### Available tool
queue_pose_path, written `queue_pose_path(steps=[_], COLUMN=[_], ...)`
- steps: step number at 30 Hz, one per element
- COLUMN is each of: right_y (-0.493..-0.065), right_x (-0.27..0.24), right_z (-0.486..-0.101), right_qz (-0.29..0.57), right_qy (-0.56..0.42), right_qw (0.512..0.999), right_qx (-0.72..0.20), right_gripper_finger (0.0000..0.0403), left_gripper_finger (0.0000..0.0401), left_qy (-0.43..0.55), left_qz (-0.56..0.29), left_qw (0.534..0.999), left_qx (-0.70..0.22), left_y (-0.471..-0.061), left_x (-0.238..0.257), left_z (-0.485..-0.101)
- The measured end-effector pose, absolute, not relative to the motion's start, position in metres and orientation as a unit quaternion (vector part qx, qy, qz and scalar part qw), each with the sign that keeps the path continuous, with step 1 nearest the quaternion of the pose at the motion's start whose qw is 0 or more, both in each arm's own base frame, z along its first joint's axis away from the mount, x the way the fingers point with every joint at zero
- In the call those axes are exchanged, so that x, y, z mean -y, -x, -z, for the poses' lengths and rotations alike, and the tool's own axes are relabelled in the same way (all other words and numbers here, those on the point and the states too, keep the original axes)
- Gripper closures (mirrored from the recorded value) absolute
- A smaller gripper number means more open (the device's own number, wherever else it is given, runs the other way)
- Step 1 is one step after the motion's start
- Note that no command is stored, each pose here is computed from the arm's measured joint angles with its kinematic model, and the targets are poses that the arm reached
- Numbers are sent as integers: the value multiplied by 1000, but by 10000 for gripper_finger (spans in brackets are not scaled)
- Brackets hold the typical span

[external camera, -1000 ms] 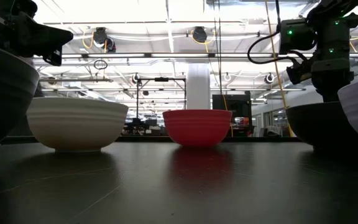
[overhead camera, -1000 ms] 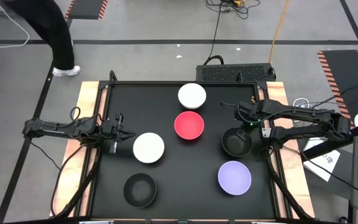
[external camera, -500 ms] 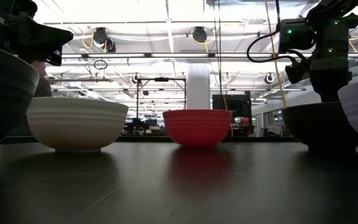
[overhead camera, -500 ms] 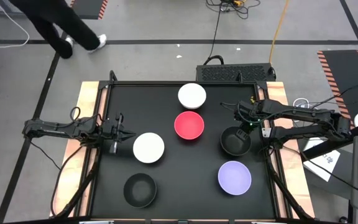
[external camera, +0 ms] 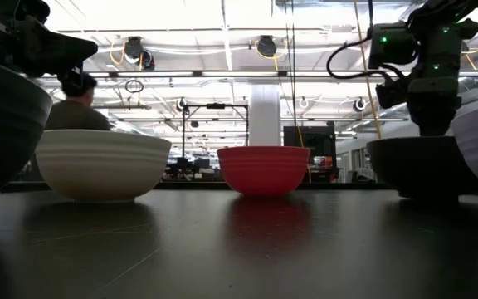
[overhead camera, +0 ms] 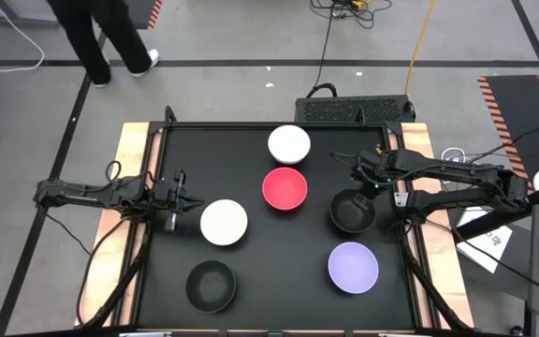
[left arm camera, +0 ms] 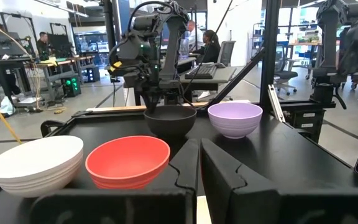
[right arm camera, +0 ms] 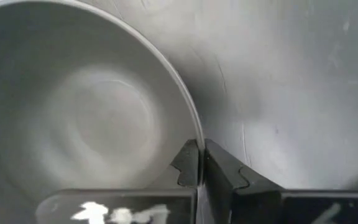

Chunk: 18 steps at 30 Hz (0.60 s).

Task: Nest bowls inside each other
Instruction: Stack the right black bowl on top of the red bowl

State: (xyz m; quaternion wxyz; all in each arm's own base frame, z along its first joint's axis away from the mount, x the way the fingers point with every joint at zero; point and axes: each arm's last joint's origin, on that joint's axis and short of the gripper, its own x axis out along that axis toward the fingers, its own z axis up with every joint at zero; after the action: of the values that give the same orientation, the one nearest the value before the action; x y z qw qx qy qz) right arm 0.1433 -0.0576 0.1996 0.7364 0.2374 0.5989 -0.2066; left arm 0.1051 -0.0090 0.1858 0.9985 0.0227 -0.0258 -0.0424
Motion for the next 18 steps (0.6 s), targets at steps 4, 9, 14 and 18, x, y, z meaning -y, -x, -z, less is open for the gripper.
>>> queue_pose_path(steps=[4, 9, 14, 18], right_y=[-147, -147, -143, -140], right_x=[59, 59, 59, 59], right_z=[-200, -201, -207, -220], right_qz=[200, 195, 193, 199], right_qy=[-226, -219, -212, -207], right_qw=[752, 755, 768, 802], right_qx=[-586, -586, -572, -523], right_gripper_finger=[402, 402, 401, 401], left_gripper_finger=[380, 380, 380, 380], left_qy=[-23, -22, -23, -22], left_qz=[42, 42, 42, 42], left_qw=[999, 999, 998, 998], left_qx=[26, 26, 29, 33], left_y=[-105, -105, -105, -105], left_x=[9, 9, 9, 9], left_z=[-186, -186, -186, -187])
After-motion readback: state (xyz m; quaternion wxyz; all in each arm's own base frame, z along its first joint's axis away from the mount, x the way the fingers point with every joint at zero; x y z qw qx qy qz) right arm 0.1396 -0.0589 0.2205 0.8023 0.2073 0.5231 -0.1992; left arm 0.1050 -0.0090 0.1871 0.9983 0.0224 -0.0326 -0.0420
